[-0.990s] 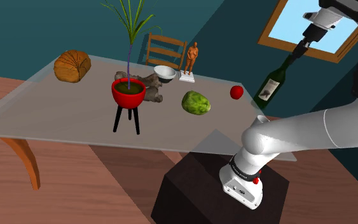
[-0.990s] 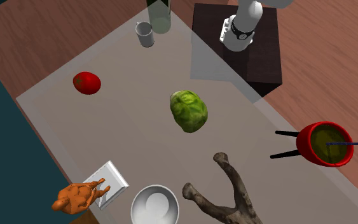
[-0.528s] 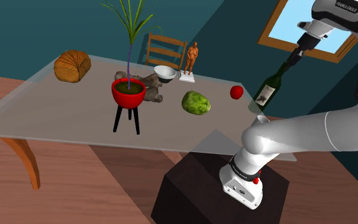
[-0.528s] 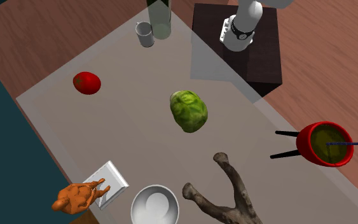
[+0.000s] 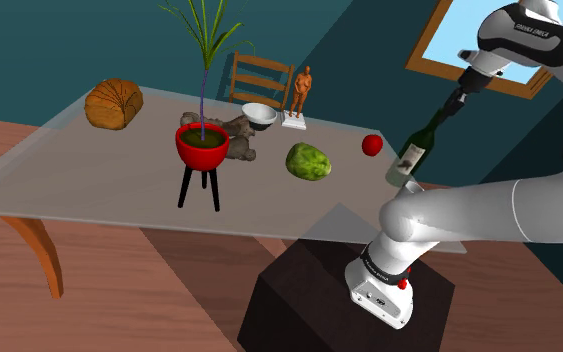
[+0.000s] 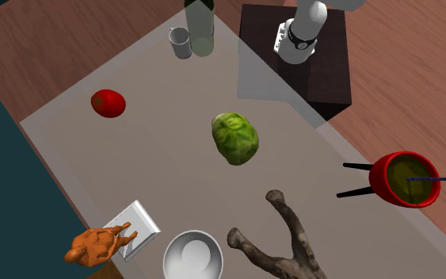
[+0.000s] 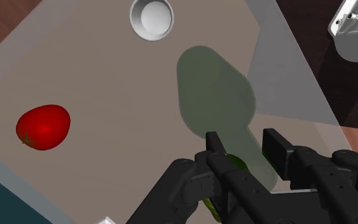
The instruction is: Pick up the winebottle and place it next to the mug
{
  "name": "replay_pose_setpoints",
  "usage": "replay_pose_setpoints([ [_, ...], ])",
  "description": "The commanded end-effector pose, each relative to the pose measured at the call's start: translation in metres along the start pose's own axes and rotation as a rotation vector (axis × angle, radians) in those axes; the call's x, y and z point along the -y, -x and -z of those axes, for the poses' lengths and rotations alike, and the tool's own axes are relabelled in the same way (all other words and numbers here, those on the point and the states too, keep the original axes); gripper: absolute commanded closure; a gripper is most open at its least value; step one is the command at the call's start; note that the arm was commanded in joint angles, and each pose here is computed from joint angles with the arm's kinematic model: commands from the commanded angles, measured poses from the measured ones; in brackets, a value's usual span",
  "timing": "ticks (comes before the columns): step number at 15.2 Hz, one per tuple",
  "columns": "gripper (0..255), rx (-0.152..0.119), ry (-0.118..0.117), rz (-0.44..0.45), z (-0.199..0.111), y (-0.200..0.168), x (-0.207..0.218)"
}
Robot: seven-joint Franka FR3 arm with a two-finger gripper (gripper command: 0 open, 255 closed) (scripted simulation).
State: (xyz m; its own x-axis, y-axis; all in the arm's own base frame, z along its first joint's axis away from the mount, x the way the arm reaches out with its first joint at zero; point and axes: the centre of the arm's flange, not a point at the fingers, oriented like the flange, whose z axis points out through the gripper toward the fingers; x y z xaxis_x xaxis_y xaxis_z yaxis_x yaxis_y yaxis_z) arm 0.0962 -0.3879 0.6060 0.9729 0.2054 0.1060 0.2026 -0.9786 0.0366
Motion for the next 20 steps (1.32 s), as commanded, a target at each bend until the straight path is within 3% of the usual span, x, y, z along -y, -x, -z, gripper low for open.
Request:
replay_pose_setpoints([
  [1, 255, 0.000, 0.001, 0.000, -0.010, 0.001, -0.001],
  [20, 255, 0.000, 0.001, 0.000, -0.110, 0.012, 0.003],
])
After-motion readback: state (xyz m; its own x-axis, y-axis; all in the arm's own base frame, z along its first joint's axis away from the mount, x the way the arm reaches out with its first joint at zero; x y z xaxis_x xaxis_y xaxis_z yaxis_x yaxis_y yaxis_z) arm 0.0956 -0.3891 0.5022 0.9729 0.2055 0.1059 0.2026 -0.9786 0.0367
